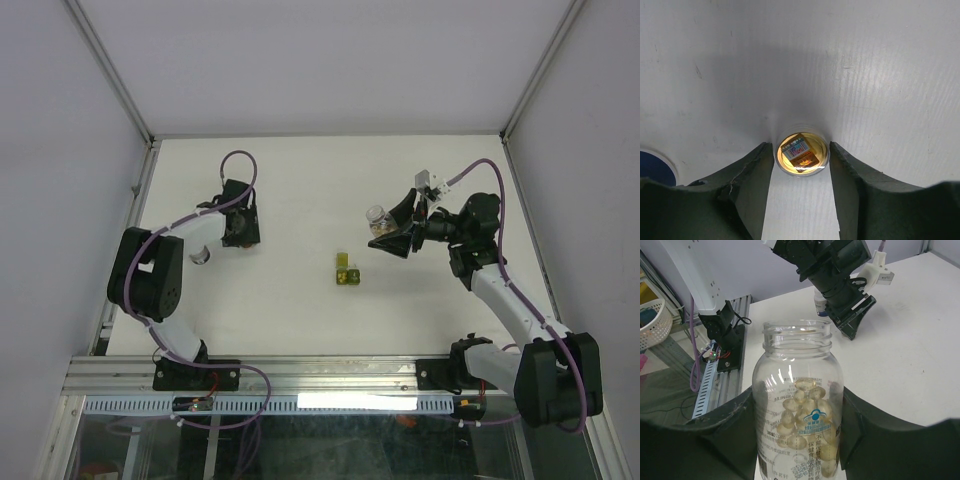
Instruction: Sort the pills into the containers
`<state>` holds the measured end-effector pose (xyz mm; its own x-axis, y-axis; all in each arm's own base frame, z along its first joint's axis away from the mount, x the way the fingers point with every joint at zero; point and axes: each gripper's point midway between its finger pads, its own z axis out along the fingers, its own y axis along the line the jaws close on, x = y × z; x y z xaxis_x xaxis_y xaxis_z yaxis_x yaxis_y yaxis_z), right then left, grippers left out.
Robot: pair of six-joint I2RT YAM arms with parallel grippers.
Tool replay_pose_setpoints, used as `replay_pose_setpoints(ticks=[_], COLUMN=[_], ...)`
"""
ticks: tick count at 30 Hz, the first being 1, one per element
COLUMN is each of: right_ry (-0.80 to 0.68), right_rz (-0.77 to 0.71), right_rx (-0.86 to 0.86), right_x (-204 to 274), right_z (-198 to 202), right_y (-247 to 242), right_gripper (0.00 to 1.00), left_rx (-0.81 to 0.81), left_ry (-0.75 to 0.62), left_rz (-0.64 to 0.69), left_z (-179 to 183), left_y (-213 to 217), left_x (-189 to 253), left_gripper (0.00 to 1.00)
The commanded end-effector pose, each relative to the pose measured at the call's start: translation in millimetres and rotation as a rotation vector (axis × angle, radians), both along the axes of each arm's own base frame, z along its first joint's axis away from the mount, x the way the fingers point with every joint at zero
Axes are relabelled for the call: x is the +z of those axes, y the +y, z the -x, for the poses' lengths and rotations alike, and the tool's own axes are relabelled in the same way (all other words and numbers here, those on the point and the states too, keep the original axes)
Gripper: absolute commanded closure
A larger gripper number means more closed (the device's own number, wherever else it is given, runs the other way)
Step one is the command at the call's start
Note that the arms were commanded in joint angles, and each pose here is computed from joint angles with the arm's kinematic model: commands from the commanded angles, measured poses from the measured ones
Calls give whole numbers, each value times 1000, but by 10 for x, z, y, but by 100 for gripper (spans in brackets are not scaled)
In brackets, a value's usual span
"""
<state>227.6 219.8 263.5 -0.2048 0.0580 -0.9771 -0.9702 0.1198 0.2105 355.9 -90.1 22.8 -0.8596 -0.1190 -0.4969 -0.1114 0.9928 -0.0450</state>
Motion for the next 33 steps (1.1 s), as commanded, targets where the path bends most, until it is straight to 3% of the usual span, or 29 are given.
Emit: replay_pose_setpoints(ticks=[1, 9, 13, 18, 23, 25, 33], right_ry=[-63, -58, -71, -81, -133, -172, -248], right_rz=[-10, -11, 2, 56, 131, 166, 260], right_rx=[4, 10, 39, 65, 50, 42, 29], right_x=[150, 154, 131, 43, 21, 22, -37], right_z=[-32, -26, 7, 28, 25, 20, 106], right_y=[-9, -10, -9, -24, -58, -72, -23], right_gripper=[100, 100, 100, 100, 100, 100, 100], left_rx=[-13, -25, -75, -281, -604, -694, -876], left_ry=[-21, -26, -70, -196, -367, -410, -456], left_rz=[-6, 8, 100, 434, 922, 1053, 1257], left_z=[-119, -142, -146, 36, 625, 853, 1324], left_y=[-39, -93, -312, -988, -1662, -1774, -2096], left_x=[67, 102, 325, 1000, 2004, 2324, 2950], left_gripper=[52, 71, 77, 77, 77, 78, 78])
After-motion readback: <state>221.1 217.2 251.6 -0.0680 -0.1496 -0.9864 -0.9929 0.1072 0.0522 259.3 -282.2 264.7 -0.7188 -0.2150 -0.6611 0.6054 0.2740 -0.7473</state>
